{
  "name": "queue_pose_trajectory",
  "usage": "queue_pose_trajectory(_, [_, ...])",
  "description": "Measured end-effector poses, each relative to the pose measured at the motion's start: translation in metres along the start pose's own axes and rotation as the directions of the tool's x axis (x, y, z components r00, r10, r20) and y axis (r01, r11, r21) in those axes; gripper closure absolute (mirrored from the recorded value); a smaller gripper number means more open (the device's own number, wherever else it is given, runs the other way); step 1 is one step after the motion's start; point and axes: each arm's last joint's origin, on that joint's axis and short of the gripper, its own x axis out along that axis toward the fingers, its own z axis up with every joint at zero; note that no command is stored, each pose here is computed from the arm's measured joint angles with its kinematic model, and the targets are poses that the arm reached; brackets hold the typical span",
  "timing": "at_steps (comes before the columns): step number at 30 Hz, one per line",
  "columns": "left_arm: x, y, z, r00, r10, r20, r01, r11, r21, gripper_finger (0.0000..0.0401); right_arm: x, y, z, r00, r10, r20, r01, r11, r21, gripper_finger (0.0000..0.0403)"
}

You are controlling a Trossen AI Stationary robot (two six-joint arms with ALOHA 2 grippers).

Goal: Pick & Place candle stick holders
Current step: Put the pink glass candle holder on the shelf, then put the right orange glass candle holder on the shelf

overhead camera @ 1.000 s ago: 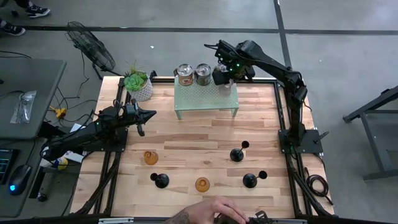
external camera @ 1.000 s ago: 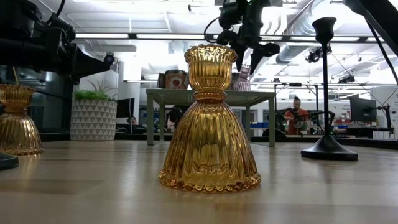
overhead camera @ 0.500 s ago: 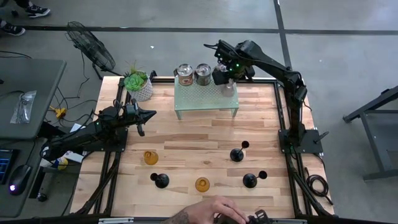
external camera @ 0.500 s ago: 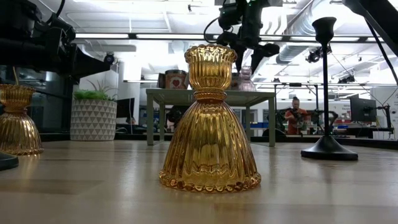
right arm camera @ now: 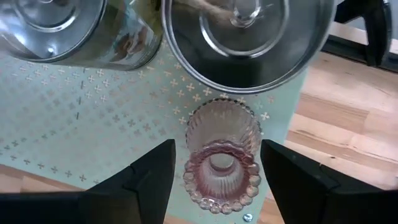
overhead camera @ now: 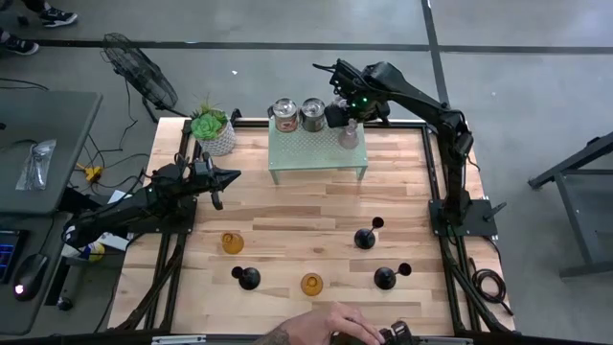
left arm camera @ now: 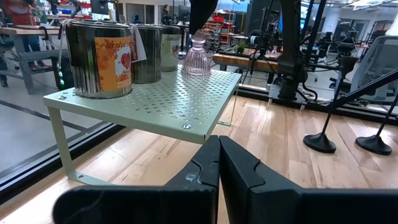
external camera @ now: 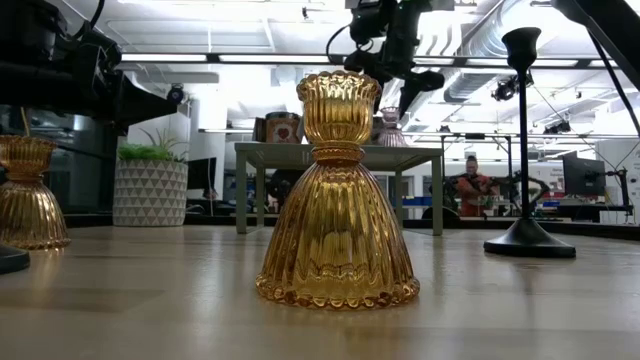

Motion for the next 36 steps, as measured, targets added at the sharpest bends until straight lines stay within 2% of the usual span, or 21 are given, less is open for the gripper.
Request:
queue_pose_trajectory(9, [0.0,0.0,0.0,1.0,-0.001,0.0,0.001,1.0,0.0,0.0401,-0.013,-0.002,-0.004,0.999,0.003,0.044,-0.002,1.0,-0.005,0.0148])
queue_pose_trajectory(18, [0.0,0.0,0.0,1.0,0.0,0.0,0.0,1.0,0.0,0.0401,-0.044,-0.005,-0.02,0.995,0.045,0.092,-0.041,0.999,-0.035,0.0146])
queue_pose_trajectory(25, [0.0,0.0,0.0,1.0,-0.001,0.0,0.001,1.0,0.0,0.0401,-0.067,-0.003,-0.048,0.996,0.018,0.087,-0.003,0.984,-0.177,0.0146])
queue_pose_trajectory(30, [0.0,0.0,0.0,1.0,-0.001,0.0,0.001,1.0,0.0,0.0401,-0.08,0.0,-0.065,0.993,0.011,0.121,0.027,0.95,-0.31,0.0147])
queue_pose_trajectory(36, [0.0,0.0,0.0,1.0,-0.001,0.0,0.001,1.0,0.0,0.0401,-0.098,-0.004,-0.087,0.986,0.026,0.168,0.045,0.913,-0.405,0.0147])
